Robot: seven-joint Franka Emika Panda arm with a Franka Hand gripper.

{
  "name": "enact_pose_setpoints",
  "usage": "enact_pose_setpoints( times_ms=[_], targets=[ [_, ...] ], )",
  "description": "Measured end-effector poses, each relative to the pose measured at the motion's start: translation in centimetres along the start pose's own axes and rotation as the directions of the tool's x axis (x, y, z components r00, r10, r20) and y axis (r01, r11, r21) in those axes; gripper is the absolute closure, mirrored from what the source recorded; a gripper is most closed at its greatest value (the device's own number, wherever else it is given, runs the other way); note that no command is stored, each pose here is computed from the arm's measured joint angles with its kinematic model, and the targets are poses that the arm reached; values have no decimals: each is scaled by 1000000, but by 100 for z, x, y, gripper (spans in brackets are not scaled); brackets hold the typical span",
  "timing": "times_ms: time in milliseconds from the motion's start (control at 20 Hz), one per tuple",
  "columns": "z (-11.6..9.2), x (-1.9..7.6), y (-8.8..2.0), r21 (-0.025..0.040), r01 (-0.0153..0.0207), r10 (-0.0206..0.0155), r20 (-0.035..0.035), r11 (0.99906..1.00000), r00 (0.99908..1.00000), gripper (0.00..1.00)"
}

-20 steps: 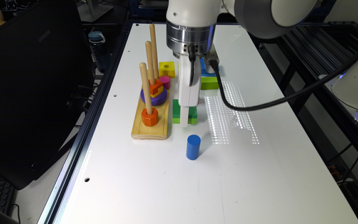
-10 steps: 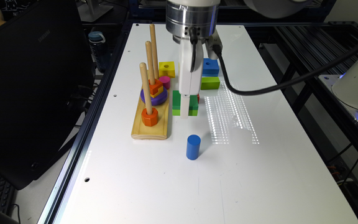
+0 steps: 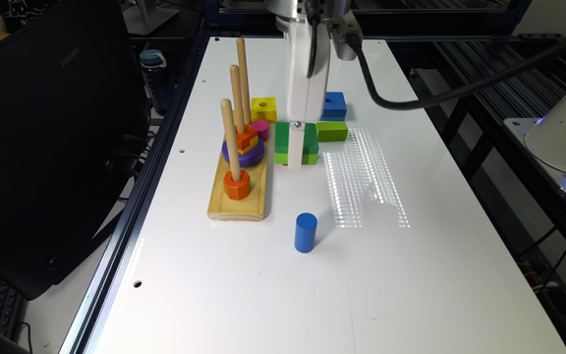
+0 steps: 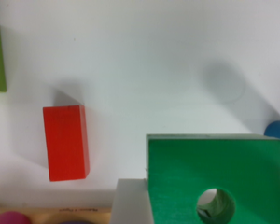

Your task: Pick up green block.

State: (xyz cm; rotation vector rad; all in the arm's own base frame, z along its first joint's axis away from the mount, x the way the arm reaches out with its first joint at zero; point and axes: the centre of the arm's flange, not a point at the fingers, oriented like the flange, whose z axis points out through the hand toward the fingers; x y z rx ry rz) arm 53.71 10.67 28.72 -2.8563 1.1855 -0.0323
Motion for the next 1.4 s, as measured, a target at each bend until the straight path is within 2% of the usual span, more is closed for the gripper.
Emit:
enact_pose_setpoints(
  times_ms=[150, 350, 400, 450, 550, 600, 700, 900, 1150, 1300, 1400],
  targets=[
    [-240, -29, 8, -705, -1573, 1570, -3931, 999999, 999991, 100],
    [-295, -36, 19, -1948, -2498, 2494, -1685, 999995, 999995, 100],
    [-306, -33, 17, -239, -2647, 2646, -3029, 999996, 999992, 100],
    [-369, -28, 10, 4259, -3075, 3108, -7720, 999986, 999965, 100],
    [-542, -34, 6, 6330, -3684, 3755, -11099, 999973, 999931, 100],
    [-686, -49, 17, 6447, -3629, 3693, -9919, 999973, 999944, 100],
    [-798, -71, 38, 5842, -4856, 4912, -9630, 999971, 999942, 100],
    [-774, -69, 39, 3252, -5736, 5754, -5572, 999978, 999968, 100],
    [-911, -61, 23, 11066, -6628, 6770, -12769, 999917, 999896, 100],
    [-1036, -72, 39, 11112, -6674, 6806, -11857, 999916, 999907, 100],
    [-1045, -68, 46, 11053, -6152, 6278, -11408, 999920, 999915, 100]
  ],
)
